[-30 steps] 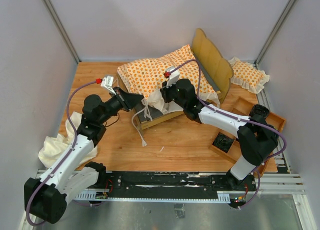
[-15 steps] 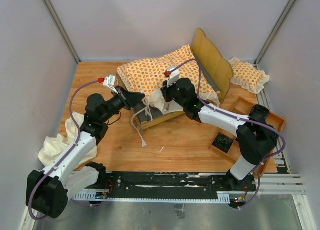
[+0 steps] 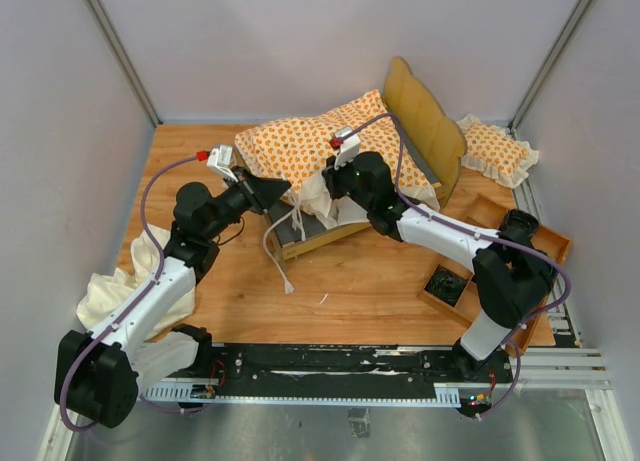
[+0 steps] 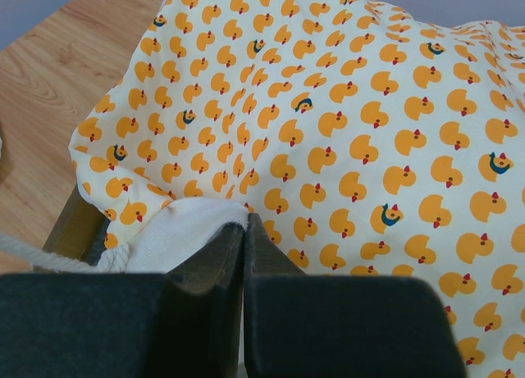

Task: Set up the pet bed
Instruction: Cross the ropes over the mattress.

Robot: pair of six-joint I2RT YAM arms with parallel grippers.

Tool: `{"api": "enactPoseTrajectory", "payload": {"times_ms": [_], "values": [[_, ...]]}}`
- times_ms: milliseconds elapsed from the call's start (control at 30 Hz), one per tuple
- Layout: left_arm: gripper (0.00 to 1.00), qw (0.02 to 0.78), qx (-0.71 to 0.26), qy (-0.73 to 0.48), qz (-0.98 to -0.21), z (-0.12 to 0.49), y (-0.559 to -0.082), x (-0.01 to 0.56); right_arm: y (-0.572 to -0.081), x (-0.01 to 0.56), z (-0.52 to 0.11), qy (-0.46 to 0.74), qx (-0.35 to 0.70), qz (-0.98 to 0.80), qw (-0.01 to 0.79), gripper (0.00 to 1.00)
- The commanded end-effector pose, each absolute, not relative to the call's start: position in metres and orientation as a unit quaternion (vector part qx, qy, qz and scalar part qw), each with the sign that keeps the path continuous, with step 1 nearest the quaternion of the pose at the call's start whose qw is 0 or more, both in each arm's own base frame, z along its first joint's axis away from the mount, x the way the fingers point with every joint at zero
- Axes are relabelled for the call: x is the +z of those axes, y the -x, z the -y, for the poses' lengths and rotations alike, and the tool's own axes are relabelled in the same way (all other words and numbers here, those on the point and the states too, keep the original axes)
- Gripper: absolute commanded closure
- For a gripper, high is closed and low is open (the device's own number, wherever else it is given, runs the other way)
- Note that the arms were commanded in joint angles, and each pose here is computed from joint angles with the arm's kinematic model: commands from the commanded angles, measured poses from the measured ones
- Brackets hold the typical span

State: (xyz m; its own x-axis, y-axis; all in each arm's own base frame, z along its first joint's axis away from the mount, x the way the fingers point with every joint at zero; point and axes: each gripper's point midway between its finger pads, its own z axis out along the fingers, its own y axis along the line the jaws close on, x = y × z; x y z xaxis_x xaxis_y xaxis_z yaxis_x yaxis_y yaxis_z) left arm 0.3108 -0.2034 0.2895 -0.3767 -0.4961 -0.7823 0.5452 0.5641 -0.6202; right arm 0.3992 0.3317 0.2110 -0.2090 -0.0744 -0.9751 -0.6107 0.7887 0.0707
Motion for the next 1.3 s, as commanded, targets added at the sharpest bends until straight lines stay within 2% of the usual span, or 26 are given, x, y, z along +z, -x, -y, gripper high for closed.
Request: {"api": "enactPoseTrajectory", "payload": {"times_ms": [0, 267, 900, 1267], "values": [[1.00, 0.589, -0.469, -0.032, -0.657, 0.203, -0.309, 0.309, -0.414, 0.226, -0.325, 0.218, 0.218, -0.736, 0.603, 1.00], [1.00, 0.593, -0.479, -0.035, -0.646, 0.206, -0.310, 0.327, -0.413, 0.225, -0.324, 0.220, 0.216, -0.737, 0.601, 1.00], [1.00, 0.523, -0.516, -0.007, -0.678, 0.226, -0.290, 0.269, -0.413, 0.221, -0.327, 0.217, 0.223, -0.739, 0.597, 1.00], [1.00, 0.523, -0.511, 0.002, -0.682, 0.228, -0.287, 0.256, -0.413, 0.217, -0.329, 0.216, 0.229, -0.740, 0.595, 1.00]]}}
